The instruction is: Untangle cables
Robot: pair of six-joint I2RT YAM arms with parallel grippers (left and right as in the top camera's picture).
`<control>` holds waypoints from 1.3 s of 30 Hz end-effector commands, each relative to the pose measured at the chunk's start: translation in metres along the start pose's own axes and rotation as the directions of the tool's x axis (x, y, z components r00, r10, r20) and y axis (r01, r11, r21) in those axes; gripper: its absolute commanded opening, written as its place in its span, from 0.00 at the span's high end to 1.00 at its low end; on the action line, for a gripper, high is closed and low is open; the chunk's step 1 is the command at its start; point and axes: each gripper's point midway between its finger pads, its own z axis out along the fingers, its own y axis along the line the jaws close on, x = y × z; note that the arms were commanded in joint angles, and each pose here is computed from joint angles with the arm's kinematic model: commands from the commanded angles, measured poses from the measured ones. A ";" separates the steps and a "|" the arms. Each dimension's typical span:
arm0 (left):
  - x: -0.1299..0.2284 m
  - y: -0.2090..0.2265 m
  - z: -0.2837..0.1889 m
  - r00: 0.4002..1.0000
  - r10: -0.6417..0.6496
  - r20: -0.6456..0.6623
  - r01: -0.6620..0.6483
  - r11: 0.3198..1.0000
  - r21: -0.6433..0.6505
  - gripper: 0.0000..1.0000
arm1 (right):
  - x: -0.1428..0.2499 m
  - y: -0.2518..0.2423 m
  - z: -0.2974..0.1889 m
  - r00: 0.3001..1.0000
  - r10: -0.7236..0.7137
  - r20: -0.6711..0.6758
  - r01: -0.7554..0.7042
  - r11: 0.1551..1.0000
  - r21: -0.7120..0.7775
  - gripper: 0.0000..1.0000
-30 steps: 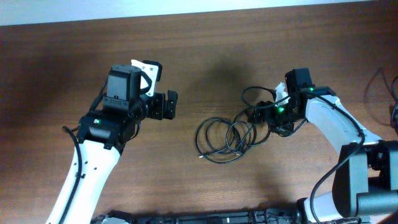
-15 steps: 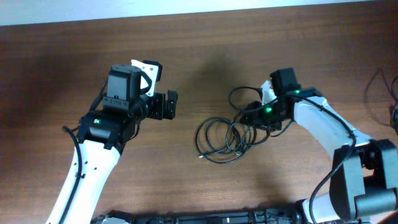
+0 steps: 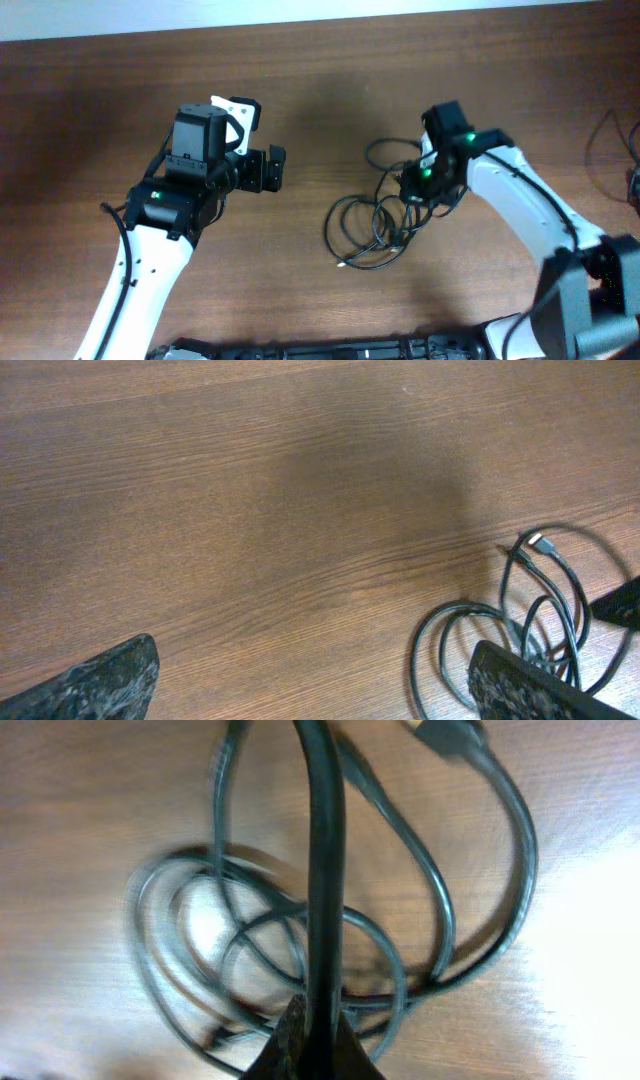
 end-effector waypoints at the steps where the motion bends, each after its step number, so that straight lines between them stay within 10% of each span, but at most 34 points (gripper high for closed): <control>1: -0.005 0.001 -0.006 1.000 -0.013 0.022 0.013 1.000 -0.007 0.01 | -0.026 0.028 -0.068 0.977 -0.103 0.185 0.108 0.994 -0.019 0.96; 18: -0.005 0.001 -0.006 1.000 -0.012 0.022 0.013 1.000 -0.007 0.01 | -0.003 0.090 -0.312 0.615 -0.251 0.747 0.416 0.909 -0.037 0.96; 30: -0.005 0.001 -0.006 1.000 -0.012 0.022 0.013 1.000 -0.007 0.01 | -0.046 -0.013 -0.397 0.305 -0.208 0.929 -0.214 0.936 0.279 0.96; 39: -0.005 0.001 -0.006 1.000 -0.012 0.022 0.013 1.000 -0.007 0.01 | -0.088 -0.062 -0.394 0.314 -0.225 0.922 -0.489 0.794 0.361 0.96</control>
